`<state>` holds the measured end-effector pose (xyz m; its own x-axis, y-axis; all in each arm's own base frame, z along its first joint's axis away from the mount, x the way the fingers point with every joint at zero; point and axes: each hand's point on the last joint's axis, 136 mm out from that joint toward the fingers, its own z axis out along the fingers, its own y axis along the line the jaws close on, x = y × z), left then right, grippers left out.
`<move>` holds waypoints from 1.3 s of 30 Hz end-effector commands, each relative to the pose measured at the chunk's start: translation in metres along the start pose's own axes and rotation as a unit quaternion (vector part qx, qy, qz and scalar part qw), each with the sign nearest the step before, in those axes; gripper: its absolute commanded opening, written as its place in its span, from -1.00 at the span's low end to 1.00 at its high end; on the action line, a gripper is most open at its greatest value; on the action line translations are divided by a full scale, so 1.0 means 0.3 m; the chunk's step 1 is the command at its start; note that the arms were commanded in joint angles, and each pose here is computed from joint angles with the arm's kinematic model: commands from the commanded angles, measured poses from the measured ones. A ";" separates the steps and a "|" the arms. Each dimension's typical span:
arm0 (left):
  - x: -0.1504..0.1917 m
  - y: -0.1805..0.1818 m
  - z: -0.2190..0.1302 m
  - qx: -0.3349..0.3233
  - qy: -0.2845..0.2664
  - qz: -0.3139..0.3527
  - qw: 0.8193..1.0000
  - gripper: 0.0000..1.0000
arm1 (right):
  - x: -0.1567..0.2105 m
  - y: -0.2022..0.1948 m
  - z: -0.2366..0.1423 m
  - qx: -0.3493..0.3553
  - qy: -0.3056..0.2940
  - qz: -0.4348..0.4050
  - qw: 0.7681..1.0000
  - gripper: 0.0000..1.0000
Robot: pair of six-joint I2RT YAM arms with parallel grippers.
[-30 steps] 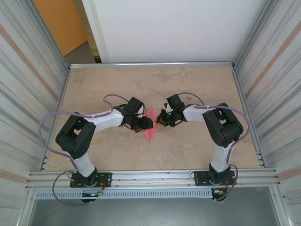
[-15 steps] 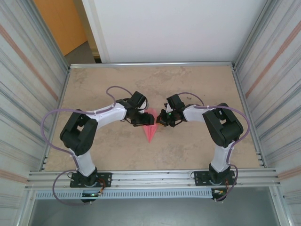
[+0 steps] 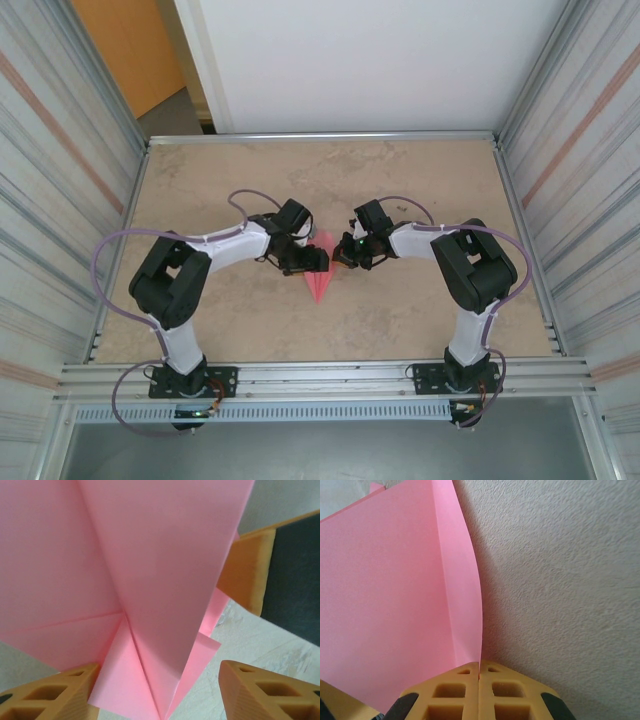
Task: Fold a paper plane with a square sheet of paper (pick it up from the middle)
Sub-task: Move the paper plane to the top-center of the table.
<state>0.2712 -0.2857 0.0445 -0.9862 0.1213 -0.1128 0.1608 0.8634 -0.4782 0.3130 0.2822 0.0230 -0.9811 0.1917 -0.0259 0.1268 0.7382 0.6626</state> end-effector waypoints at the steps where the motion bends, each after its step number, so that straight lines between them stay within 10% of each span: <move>1: 0.020 -0.057 -0.027 0.029 -0.002 0.001 1.000 0.24 | -0.014 0.016 0.003 -0.005 0.001 0.008 1.000 -0.98; 39: 0.014 -0.028 0.039 -0.025 0.015 -0.008 1.000 -0.24 | -0.008 0.138 -0.056 -0.055 -0.003 -0.010 0.998 -0.98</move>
<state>0.2650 -0.3001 0.0400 -0.9891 0.1199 -0.0858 0.1462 0.8721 -0.4671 0.3132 0.2917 0.0419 -0.9830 0.1820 -0.0256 0.1104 0.6960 0.7096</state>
